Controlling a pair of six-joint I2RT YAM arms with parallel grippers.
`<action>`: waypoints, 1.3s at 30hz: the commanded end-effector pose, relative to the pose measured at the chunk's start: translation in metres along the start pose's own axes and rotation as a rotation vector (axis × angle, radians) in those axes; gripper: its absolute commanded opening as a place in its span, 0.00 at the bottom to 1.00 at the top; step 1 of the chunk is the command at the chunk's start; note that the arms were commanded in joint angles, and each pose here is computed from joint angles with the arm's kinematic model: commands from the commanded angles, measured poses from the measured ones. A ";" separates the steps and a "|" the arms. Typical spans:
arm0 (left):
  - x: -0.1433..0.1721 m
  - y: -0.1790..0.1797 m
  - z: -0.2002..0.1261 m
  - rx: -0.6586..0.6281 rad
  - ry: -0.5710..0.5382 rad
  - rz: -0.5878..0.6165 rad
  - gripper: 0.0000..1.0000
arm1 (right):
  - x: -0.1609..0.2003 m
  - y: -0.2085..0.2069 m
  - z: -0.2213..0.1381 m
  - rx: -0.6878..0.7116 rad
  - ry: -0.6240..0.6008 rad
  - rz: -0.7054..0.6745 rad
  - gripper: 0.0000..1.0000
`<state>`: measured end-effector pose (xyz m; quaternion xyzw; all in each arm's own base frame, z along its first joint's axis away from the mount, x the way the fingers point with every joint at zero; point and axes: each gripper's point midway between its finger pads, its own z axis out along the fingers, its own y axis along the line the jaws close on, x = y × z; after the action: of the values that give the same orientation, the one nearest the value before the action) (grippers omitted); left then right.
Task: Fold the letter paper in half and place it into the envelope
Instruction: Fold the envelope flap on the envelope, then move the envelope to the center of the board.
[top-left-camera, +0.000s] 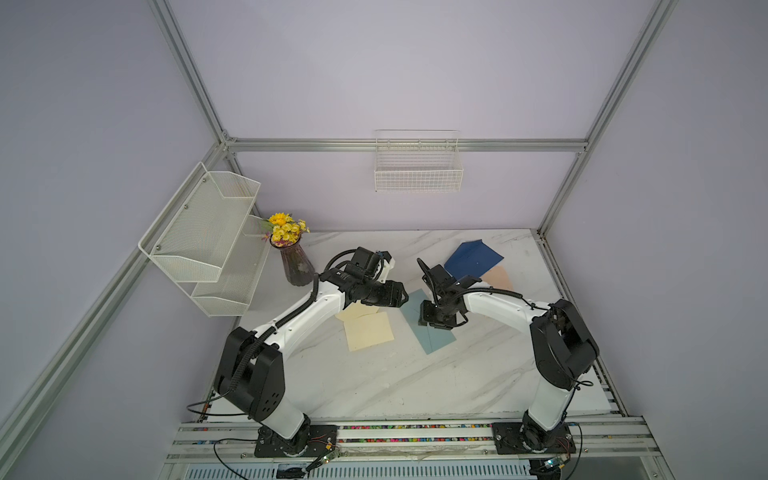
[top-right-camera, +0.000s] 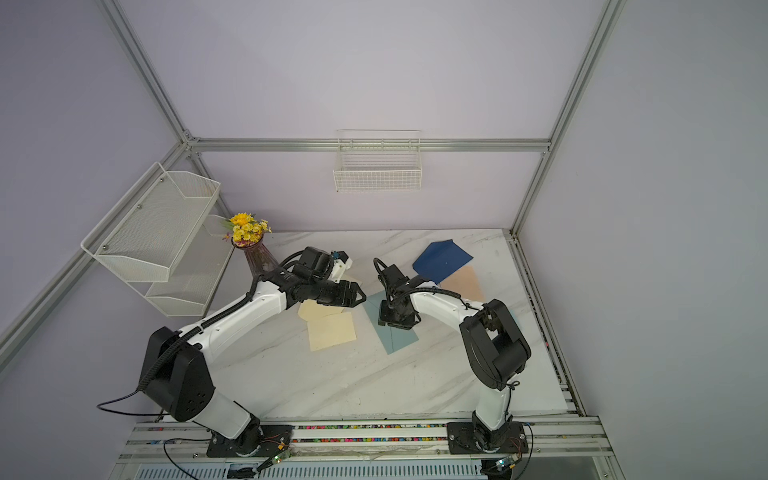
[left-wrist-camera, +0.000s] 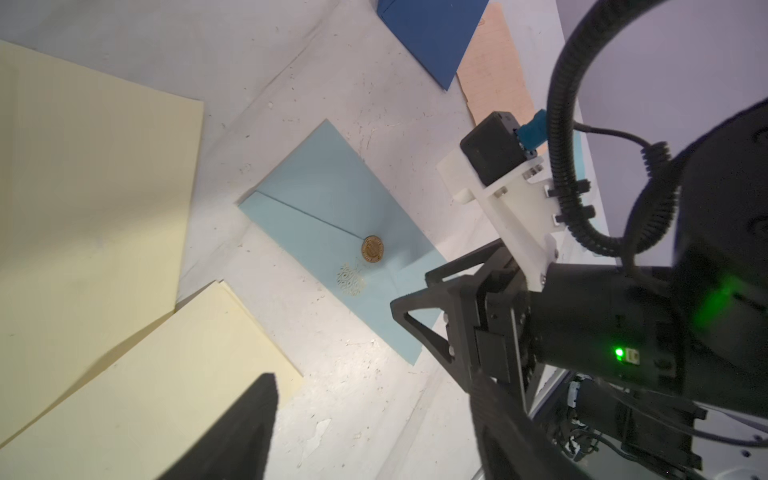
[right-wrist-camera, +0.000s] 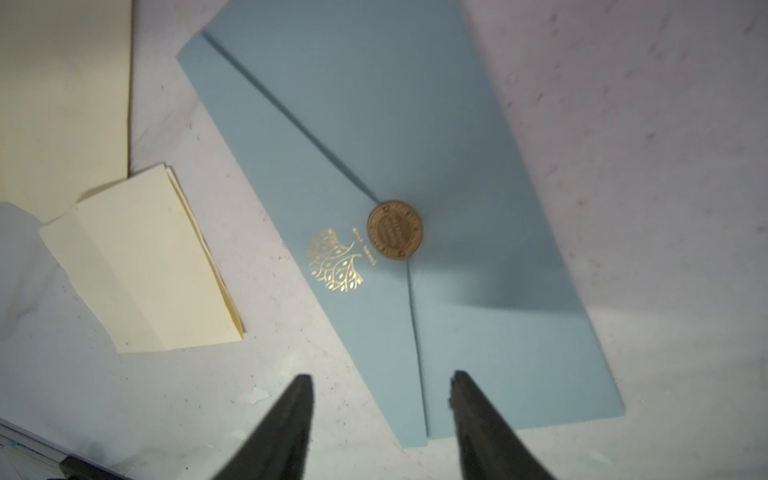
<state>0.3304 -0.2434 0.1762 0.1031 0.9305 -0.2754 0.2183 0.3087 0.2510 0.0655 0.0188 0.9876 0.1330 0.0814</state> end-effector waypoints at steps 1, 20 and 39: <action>0.012 0.018 -0.017 -0.066 -0.015 0.000 0.86 | 0.003 -0.021 0.004 0.177 -0.005 -0.018 0.69; 0.028 0.029 -0.049 -0.100 -0.066 -0.037 1.00 | -0.006 -0.029 0.056 0.305 0.024 -0.031 0.83; 0.024 0.039 -0.042 -0.103 -0.026 -0.083 1.00 | -0.099 -0.053 0.097 0.363 -0.017 0.239 0.90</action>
<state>0.3016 -0.1839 0.1675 0.0518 0.9483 -0.2270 0.2157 0.4258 0.2471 0.0238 0.1154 0.9862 0.0018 0.1190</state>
